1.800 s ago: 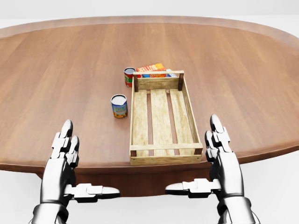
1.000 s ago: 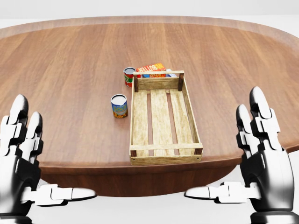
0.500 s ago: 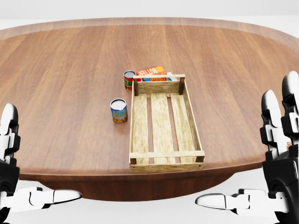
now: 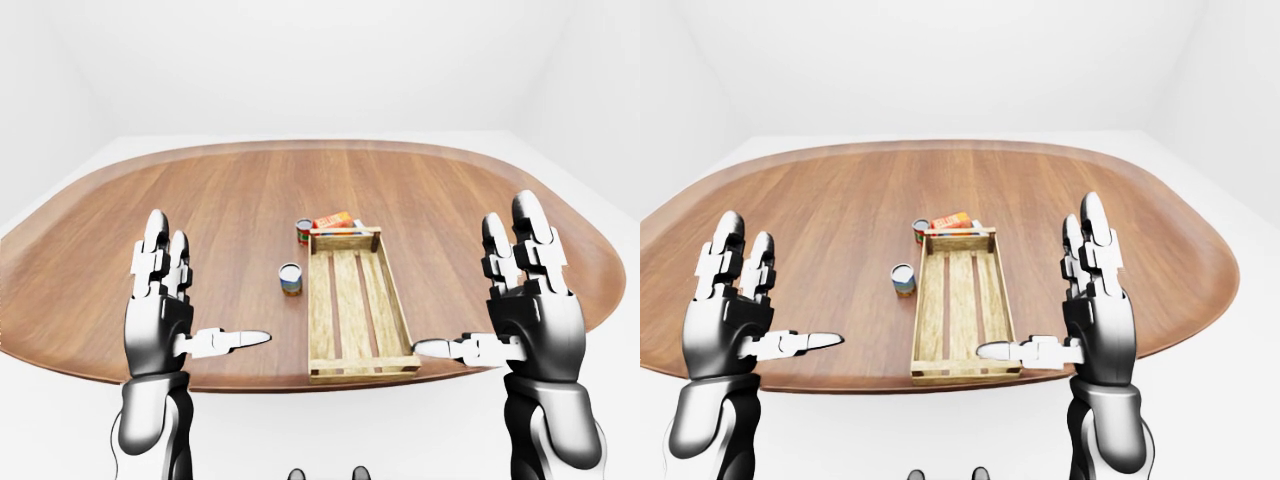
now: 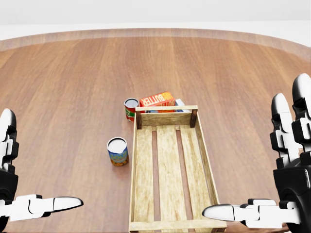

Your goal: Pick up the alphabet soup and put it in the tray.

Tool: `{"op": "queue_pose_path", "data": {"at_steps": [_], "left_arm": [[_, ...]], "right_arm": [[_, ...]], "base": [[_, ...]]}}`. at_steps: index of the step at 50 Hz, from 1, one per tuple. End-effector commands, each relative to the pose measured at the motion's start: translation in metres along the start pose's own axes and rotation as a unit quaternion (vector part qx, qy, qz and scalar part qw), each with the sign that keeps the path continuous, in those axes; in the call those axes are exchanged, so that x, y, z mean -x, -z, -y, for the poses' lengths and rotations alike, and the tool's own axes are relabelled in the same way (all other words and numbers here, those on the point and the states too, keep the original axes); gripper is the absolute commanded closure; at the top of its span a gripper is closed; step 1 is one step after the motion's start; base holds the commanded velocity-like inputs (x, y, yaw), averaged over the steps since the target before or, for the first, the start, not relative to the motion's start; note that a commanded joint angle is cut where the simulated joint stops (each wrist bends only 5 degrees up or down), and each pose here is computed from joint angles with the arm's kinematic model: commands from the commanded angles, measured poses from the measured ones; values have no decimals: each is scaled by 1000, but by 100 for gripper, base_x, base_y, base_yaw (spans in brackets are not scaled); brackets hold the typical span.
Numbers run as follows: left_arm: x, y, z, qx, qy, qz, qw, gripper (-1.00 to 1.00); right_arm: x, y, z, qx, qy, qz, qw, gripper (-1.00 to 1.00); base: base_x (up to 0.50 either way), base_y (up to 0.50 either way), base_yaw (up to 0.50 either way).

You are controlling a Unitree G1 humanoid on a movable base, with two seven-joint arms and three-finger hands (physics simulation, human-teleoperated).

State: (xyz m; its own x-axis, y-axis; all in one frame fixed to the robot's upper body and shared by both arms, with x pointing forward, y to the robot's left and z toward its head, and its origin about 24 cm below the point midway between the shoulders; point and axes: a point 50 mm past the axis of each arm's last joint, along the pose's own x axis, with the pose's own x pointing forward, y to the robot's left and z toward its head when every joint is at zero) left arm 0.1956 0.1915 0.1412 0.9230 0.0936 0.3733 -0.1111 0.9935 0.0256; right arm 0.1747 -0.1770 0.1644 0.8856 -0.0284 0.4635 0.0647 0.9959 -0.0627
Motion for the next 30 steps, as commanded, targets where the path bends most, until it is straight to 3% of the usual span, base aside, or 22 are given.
{"op": "queue_pose_path", "data": {"at_steps": [1, 8, 30], "left_arm": [[0, 0, -1, 1, -2, -1, 1000, -100], [1, -3, 0, 0, -1, 5, 1000, -100], [0, -1, 2, 2, 0, 3, 1000, -100]], "right_arm": [[0, -1, 0, -3, 1, 3, 1000, -98], [2, -1, 0, 14, -2, -3, 1000, -98], [2, -2, 0, 11, -1, -1, 1000, -98]], "base": [[50, -27, 0], [50, -30, 0], [50, 5, 0]]}}
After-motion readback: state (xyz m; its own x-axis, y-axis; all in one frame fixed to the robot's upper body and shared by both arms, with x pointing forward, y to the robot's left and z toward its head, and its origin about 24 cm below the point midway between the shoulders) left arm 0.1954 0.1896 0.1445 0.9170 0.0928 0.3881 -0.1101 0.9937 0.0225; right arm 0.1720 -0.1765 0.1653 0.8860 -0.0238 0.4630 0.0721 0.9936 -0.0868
